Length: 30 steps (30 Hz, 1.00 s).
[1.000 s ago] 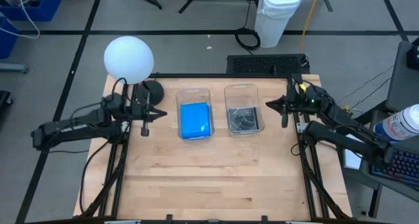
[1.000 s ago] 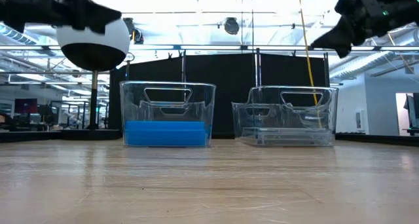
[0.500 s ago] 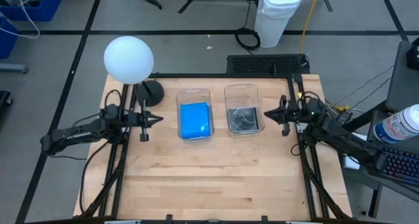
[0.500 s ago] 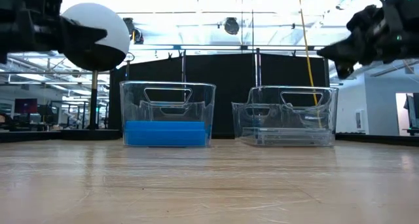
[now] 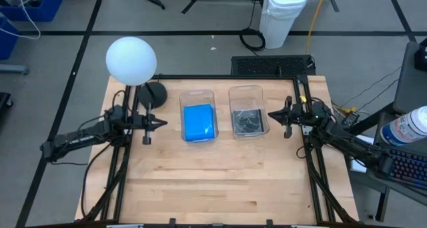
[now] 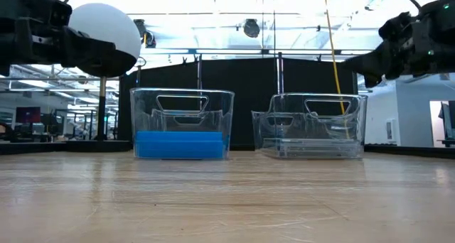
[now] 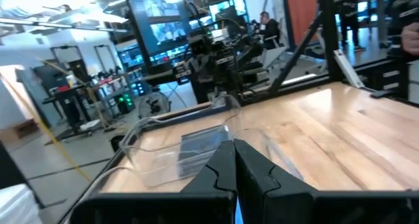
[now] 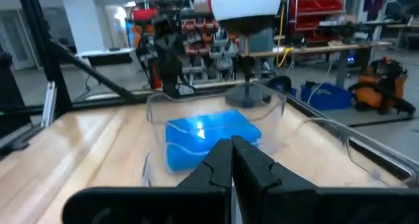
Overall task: Pick & place jewel cases by type
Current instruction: Return to Home Position
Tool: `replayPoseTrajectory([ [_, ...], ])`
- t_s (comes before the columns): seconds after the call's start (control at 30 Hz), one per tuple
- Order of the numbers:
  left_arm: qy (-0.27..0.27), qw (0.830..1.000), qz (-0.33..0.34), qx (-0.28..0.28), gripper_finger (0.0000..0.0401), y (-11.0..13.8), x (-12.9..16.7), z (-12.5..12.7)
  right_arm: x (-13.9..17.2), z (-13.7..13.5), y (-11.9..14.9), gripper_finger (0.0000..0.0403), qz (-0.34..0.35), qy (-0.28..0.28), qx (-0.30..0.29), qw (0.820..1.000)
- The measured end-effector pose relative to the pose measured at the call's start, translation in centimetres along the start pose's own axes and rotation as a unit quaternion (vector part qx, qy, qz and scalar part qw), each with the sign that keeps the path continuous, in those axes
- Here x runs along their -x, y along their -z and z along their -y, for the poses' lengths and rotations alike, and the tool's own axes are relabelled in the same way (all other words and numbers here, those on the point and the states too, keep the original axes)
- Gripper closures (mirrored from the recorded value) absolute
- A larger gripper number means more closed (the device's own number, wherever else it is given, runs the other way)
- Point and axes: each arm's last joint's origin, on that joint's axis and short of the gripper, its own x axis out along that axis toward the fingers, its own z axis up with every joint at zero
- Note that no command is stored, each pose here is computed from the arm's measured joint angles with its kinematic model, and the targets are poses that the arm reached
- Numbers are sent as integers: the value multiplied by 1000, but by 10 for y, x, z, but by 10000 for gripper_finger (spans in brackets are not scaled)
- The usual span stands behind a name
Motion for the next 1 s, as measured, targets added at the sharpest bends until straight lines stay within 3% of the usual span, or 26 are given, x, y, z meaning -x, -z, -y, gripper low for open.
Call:
replayPoseTrajectory([
  [0.1,14,1000,4,-1,400,-1,-1,3,-1,-2,3,403,-13,-10,-9,1000],
  [0.27,38,999,12,-5,401,-2,-2,8,-2,-6,-6,403,31,-33,18,999],
  [0.47,72,997,28,-22,401,-5,-3,14,-4,-8,-5,403,27,-20,24,999],
  [0.67,62,994,80,-43,401,-18,-3,15,-5,-15,-4,403,17,-59,11,998],
  [0.8,68,996,55,-34,401,-30,2,14,-3,-19,0,403,-49,-61,-3,997],
  [1.0,48,997,40,-52,401,-35,12,14,7,-21,-9,403,-11,-37,43,998],
])
